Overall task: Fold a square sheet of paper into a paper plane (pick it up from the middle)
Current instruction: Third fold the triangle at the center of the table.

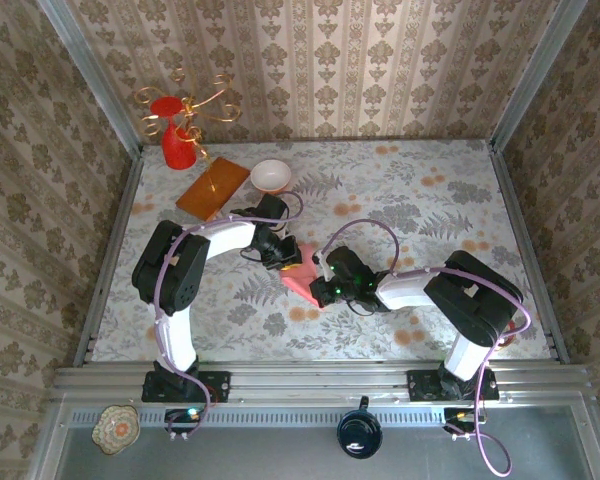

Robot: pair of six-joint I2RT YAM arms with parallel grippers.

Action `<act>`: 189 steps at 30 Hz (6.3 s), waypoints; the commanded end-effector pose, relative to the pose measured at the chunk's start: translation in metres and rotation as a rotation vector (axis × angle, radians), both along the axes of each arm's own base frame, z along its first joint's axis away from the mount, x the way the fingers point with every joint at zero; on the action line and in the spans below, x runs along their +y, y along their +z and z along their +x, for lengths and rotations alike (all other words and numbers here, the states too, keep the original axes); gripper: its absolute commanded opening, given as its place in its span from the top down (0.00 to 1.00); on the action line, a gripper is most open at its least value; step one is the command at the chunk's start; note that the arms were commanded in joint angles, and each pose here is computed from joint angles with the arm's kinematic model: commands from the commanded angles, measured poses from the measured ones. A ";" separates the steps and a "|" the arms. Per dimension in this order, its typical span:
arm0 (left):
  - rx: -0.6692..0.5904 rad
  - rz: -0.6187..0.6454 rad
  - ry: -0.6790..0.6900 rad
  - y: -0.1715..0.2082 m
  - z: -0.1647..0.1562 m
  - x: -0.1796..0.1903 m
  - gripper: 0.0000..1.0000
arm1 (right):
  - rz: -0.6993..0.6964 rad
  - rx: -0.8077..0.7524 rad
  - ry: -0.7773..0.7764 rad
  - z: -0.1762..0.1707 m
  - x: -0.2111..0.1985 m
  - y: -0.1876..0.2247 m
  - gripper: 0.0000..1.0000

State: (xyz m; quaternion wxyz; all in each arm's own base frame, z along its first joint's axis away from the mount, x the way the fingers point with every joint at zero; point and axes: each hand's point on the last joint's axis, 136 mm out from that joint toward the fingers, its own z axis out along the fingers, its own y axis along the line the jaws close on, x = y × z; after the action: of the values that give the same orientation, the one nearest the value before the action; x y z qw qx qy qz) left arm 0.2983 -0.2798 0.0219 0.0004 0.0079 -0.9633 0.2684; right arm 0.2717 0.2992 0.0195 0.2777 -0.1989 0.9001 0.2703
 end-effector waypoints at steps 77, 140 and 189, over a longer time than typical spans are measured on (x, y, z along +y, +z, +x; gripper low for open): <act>0.044 0.060 0.367 -0.026 -0.070 0.029 0.87 | -0.011 0.224 -0.130 -0.006 -0.002 -0.009 0.86; 0.093 0.141 0.340 -0.051 -0.065 0.048 0.91 | -0.121 0.485 -0.057 -0.021 0.001 -0.021 0.93; -0.154 -0.023 0.194 0.033 -0.032 0.016 0.91 | -0.128 0.550 -0.151 -0.027 -0.018 -0.031 0.99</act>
State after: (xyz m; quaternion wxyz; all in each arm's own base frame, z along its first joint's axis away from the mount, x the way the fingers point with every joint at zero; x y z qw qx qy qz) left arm 0.2588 -0.2601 0.0310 -0.0639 0.1185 -0.9518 0.2758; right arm 0.2557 0.2993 0.0145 0.0628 -0.0857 0.9522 0.2863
